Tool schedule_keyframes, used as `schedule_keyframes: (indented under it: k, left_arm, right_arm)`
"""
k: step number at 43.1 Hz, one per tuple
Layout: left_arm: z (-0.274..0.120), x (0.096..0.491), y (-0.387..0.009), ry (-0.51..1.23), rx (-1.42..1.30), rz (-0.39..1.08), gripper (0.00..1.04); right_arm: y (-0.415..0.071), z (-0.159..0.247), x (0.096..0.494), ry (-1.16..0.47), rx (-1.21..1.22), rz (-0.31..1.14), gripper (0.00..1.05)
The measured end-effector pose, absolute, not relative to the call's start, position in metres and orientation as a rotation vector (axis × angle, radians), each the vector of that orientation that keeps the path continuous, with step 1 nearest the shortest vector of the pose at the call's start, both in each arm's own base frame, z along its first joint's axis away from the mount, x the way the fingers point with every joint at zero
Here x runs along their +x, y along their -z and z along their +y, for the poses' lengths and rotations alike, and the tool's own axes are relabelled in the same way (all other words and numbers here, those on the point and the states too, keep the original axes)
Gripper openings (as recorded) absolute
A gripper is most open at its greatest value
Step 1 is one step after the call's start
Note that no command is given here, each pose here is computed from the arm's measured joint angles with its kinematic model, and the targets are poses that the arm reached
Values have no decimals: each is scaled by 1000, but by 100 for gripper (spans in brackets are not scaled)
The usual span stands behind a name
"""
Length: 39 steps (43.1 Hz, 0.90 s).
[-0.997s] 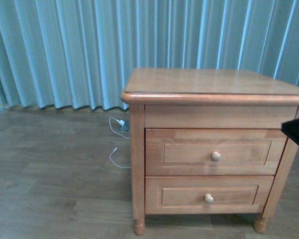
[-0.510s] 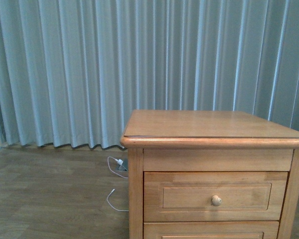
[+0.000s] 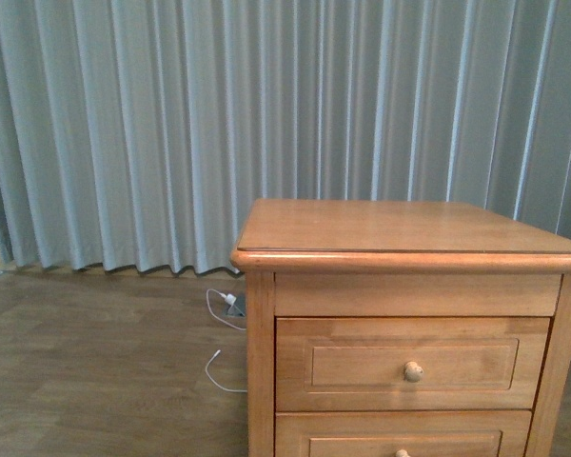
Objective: Put charger into drawer
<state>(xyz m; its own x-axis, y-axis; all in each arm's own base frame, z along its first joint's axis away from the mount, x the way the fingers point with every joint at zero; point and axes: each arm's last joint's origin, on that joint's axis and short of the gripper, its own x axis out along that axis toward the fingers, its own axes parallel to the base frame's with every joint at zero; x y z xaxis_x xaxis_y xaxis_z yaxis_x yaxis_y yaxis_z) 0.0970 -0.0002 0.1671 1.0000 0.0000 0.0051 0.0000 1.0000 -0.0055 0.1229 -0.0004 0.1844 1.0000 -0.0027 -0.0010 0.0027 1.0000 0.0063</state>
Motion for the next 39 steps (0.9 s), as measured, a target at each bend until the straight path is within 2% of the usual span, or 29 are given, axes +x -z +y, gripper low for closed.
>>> schedule_keyframes:
  k: [39]
  left_arm:
    - [0, 97, -167, 0, -5, -5, 99]
  right_arm:
    - [-165, 0, 98, 2, 3, -2, 2]
